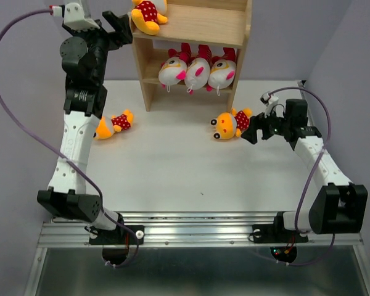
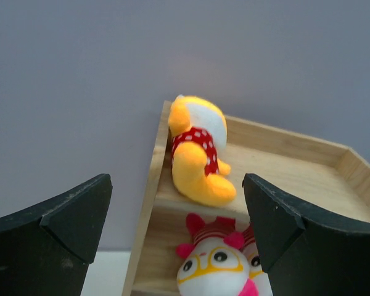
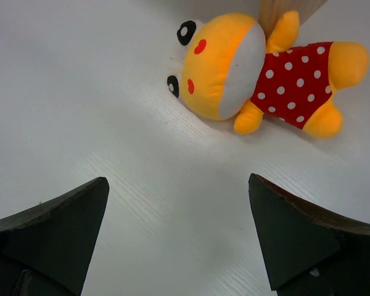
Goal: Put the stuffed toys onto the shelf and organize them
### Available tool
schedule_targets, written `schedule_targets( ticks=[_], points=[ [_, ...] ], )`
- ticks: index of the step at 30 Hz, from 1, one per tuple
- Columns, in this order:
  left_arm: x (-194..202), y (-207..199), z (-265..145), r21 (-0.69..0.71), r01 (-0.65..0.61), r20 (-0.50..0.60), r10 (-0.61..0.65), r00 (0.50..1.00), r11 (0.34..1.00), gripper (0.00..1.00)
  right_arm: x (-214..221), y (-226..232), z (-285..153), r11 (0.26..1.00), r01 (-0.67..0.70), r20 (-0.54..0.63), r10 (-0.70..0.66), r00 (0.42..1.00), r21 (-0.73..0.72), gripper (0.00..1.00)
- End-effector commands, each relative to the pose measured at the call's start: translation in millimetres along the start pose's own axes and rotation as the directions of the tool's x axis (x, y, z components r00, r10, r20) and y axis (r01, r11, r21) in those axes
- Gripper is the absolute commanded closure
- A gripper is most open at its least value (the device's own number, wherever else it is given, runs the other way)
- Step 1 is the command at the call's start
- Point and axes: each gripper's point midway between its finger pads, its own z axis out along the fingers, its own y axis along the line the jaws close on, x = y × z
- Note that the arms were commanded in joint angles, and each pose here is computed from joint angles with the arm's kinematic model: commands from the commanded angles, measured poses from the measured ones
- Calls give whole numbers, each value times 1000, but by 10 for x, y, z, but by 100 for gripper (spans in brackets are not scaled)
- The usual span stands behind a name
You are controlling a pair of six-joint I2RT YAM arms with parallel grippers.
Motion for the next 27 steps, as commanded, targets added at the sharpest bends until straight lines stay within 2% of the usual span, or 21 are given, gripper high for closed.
schedule_targets(
  ticks=[1, 2, 3, 5, 6, 7, 8, 9, 12, 13, 15, 16, 17, 18, 19, 21, 22, 25, 27],
  points=[
    [197, 93, -422, 21, -16, -33, 16, 999, 1000, 1, -236, -223, 103, 987, -146, 10, 146, 989, 65, 0],
    [89, 55, -633, 39, -7, -8, 7, 1000, 999, 1, -191, -418, 202, 975, -180, 0, 182, 983, 132, 0],
    [478, 155, -745, 30, 2, -71, 0, 998, 1000, 1, -267, -513, 246, 944, -278, 37, 276, 960, 176, 0],
    [699, 158, -958, 57, 24, -115, -17, 993, 998, 1, -174, -885, 372, 863, -384, 70, 383, 921, 328, 0],
    [667, 136, -1108, 67, 33, -110, -26, 994, 997, 1, -158, -958, 419, 829, -434, 86, 433, 897, 353, 0],
    [1029, 210, -1239, 51, 64, -190, -54, 980, 997, 1, -228, -1037, 457, 821, -439, 99, 435, 895, 365, 1],
    [1042, 150, -1377, 83, 83, -200, -65, 978, 993, 1, -142, -1098, 568, 815, -450, 80, 455, 887, 365, 1],
    [1334, 203, -1511, 74, 105, -259, -83, 962, 992, 1, -185, -1117, 625, 822, -451, 79, 454, 888, 348, 2],
    [1485, 99, -1795, 105, 205, -302, -165, 939, 973, 2, -195, -1087, 793, 844, -461, 47, 467, 883, 275, 5],
    [1704, 109, -1924, 99, 239, -349, -191, 917, 966, 2, -227, -1040, 873, 866, -450, 25, 456, 890, 216, 6],
    [1753, 83, -2088, 82, 310, -360, -262, 895, 947, 2, -241, -1018, 915, 909, -381, 0, 386, 922, 169, 6],
    [1965, 127, -2207, 55, 336, -397, -288, 871, 940, 2, -277, -970, 922, 932, -340, -9, 344, 939, 127, 6],
    [1977, 106, -2293, 61, 355, -400, -303, 865, 933, 2, -336, -847, 912, 954, -297, -19, 298, 954, 47, 6],
    [2172, 142, -2411, 22, 394, -435, -346, 831, 919, 2, -355, -805, 893, 985, -175, -18, 175, 984, -1, 7],
    [2184, 116, -2486, 28, 413, -441, -359, 823, 910, 2, -412, -562, 833, 985, -104, 2, 106, 994, -135, 8],
    [2302, 117, -2594, 11, 446, -462, -391, 796, 895, 2, -408, -415, 771, 971, 70, 42, -62, 997, -230, 9],
    [2462, 144, -2694, -24, 473, -489, -423, 763, 881, 2, -415, -368, 737, 962, 111, 56, -100, 993, -249, 10],
    [2594, 154, -2831, -50, 514, -500, -467, 729, 856, 2, -267, -243, 807, 944, 189, 27, -189, 982, -272, 12],
    [2650, 167, -2885, -59, 526, -499, -482, 720, 848, 2, -161, -289, 865, 958, 188, 0, -193, 981, -217, 11]
  ],
)
